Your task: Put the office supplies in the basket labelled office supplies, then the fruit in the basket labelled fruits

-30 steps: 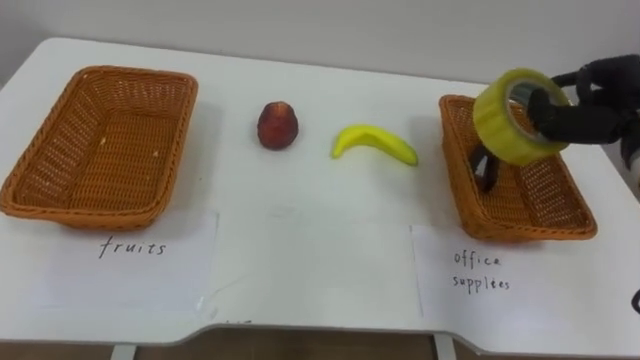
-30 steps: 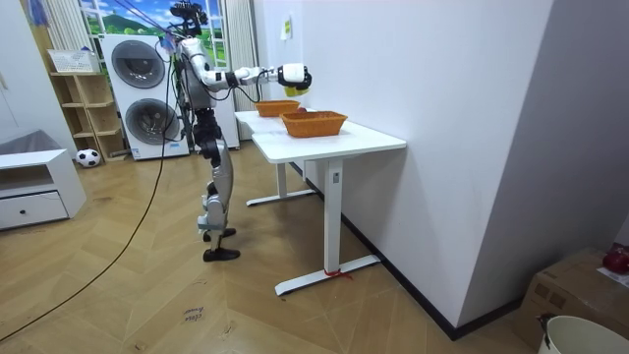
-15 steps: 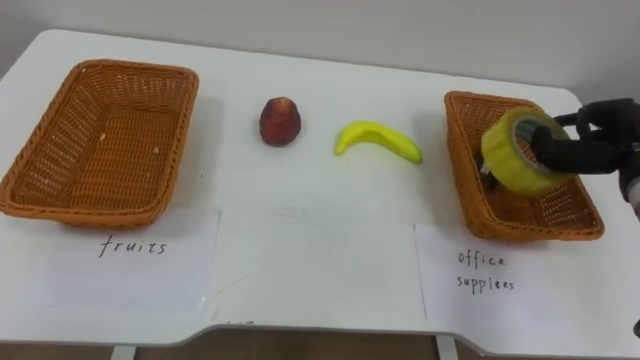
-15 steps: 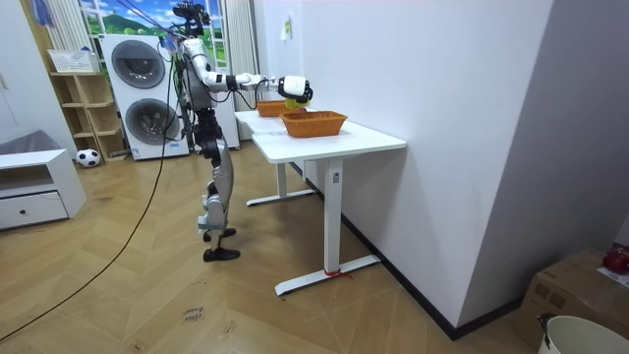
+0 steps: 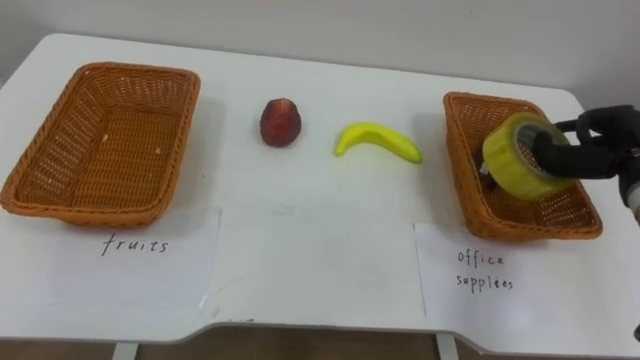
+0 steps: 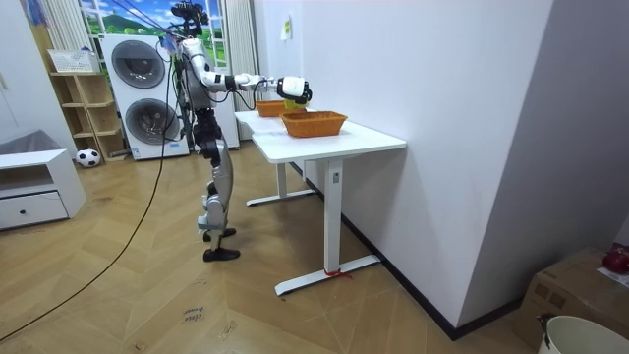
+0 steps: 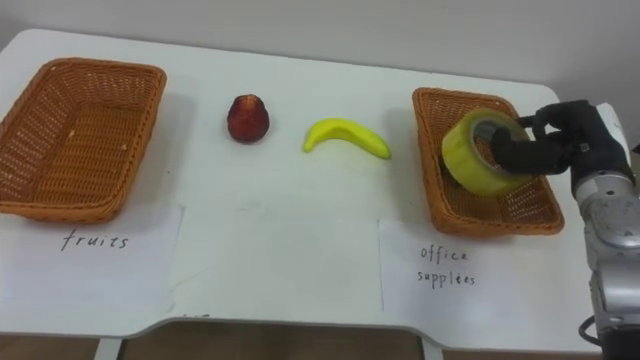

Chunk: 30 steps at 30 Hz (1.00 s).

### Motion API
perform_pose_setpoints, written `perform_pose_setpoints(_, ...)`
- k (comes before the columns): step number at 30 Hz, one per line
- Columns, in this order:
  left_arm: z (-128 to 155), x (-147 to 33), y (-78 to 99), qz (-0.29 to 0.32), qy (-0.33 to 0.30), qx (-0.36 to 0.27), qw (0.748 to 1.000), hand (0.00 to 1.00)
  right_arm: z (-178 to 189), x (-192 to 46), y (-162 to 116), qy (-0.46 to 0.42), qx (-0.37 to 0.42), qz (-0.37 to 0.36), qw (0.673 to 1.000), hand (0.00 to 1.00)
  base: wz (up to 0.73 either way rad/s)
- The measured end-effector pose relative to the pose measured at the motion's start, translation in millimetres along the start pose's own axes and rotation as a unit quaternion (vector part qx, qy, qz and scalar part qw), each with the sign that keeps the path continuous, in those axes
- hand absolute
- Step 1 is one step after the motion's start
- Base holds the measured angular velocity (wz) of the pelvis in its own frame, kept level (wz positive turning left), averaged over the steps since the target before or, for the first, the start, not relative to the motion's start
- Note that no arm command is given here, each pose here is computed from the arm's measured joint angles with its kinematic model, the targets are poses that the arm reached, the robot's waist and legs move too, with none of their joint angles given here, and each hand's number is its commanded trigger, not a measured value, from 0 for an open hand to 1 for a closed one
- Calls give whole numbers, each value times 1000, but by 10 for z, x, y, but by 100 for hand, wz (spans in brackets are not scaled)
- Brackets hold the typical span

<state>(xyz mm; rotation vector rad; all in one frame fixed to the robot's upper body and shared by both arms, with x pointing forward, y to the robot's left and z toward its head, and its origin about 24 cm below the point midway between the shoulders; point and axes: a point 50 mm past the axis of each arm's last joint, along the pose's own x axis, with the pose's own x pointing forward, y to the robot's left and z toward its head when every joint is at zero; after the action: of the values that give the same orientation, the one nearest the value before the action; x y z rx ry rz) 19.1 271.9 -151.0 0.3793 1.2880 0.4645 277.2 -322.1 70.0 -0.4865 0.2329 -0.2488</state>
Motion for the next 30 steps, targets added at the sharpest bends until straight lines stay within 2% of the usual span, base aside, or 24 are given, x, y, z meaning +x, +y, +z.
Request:
perform_pose_setpoints(7,24,4,-2,0,-3,-1,1000,0,0,0,0,0,0,0,1000,100,0)
perform_pose_setpoints(9,28,5,-3,0,-3,-1,1000,0,-1,0,0,0,0,0,1000,26,0)
perform_pose_setpoints(10,29,5,-3,0,-3,-1,1000,0,-1,0,0,0,0,0,1000,0,0)
perform_pose_setpoints(30,0,-1,3,0,-1,1,1000,0,-1,-1,-5,1,-23,-4,1000,0,0)
